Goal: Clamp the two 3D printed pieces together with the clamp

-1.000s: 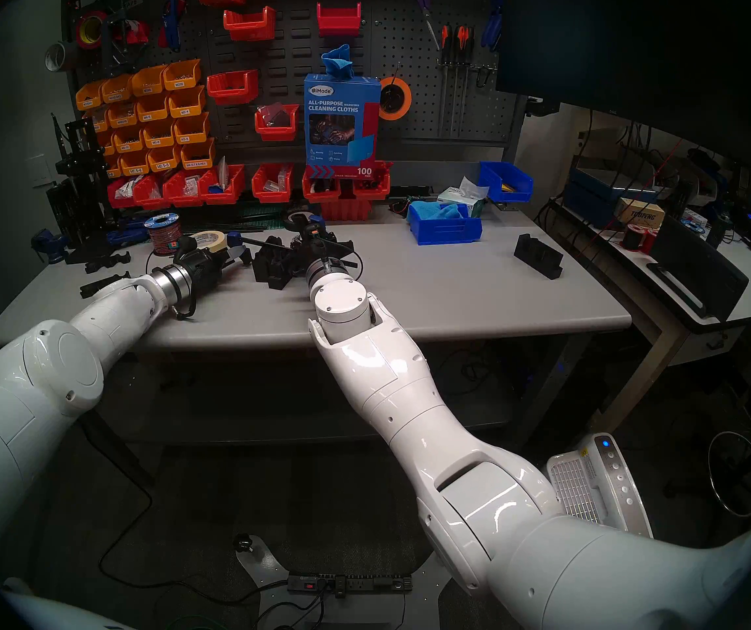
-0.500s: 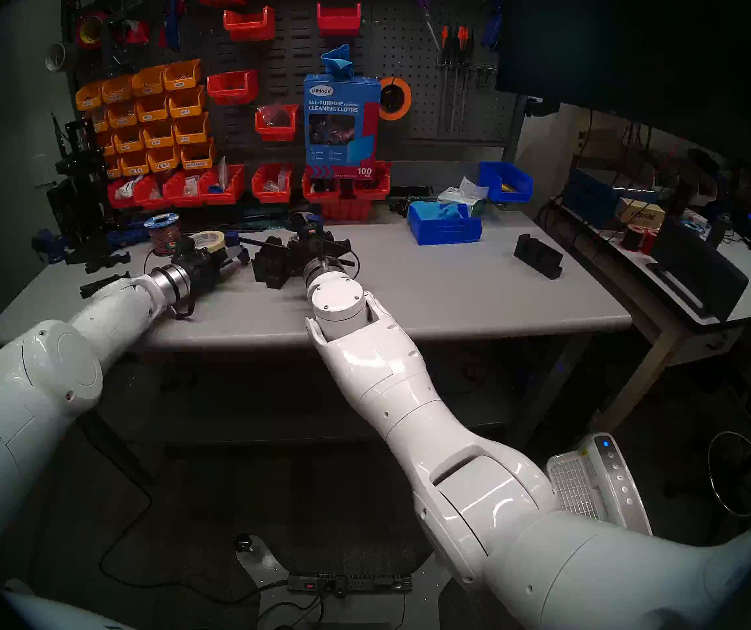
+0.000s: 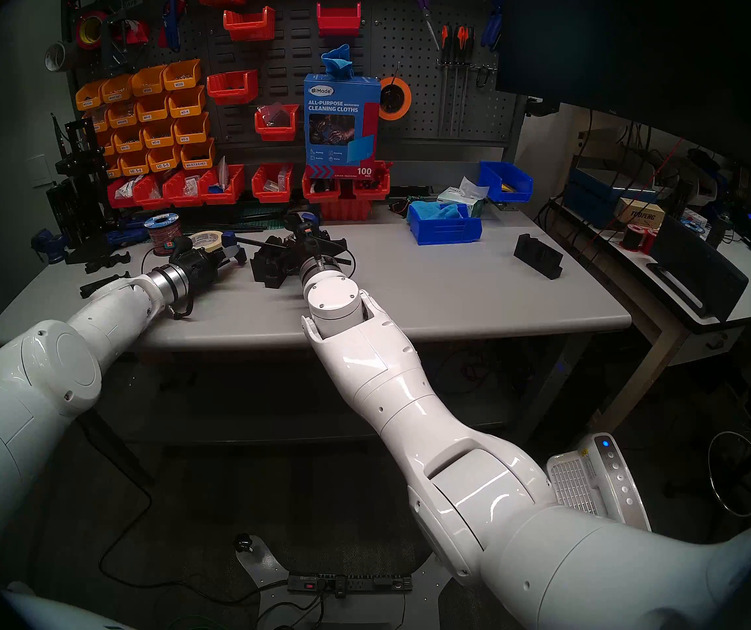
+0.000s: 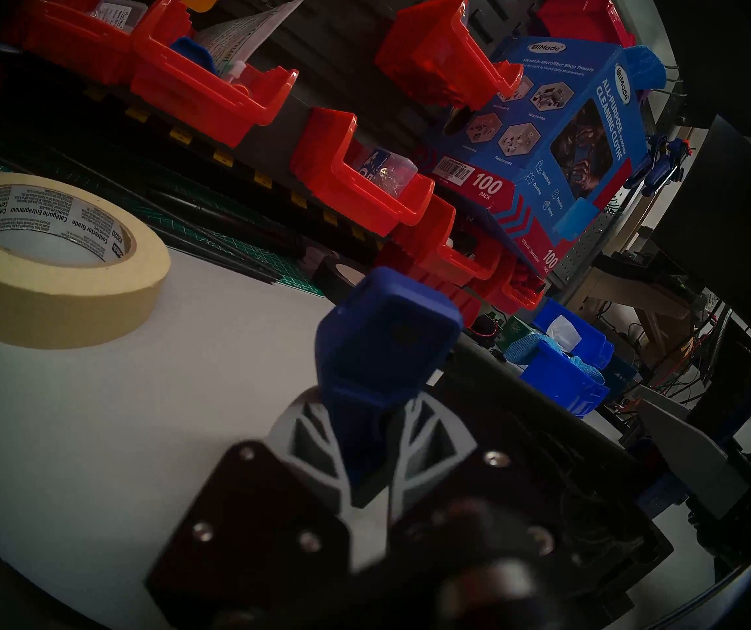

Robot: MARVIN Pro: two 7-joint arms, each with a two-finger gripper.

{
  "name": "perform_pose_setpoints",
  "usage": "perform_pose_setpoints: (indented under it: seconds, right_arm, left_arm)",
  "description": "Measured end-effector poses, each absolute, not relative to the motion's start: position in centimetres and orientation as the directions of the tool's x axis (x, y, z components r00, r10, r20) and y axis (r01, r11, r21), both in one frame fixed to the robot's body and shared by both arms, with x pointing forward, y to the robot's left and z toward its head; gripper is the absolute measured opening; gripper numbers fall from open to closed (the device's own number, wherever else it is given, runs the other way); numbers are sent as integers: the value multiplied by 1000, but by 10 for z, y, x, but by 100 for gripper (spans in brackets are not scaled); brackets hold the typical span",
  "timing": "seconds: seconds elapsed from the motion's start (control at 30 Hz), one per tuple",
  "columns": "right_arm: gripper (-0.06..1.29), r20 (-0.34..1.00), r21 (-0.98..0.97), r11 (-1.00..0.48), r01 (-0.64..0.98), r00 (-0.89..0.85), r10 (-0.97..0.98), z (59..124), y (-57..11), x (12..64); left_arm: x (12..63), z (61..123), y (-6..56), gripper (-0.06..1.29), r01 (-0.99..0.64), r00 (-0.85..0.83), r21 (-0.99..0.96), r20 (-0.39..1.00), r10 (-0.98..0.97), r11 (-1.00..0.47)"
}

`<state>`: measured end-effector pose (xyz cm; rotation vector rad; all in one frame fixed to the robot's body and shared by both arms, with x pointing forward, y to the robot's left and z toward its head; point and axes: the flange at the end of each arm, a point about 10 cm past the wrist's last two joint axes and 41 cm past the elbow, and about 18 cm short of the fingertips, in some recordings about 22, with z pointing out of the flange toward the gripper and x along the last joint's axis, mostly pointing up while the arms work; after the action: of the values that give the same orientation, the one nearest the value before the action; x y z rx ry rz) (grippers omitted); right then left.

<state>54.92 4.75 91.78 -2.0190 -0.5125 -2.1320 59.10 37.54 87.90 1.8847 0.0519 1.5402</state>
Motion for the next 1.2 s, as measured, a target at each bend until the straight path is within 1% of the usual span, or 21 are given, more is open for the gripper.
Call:
perform_pose_setpoints:
  seconds: [1.2]
  right_arm:
    - [57,993,110,-924,366,-70,91,917,63,555]
  left_arm:
    - [591,879,385,8,-346,271,518,853,445,-782]
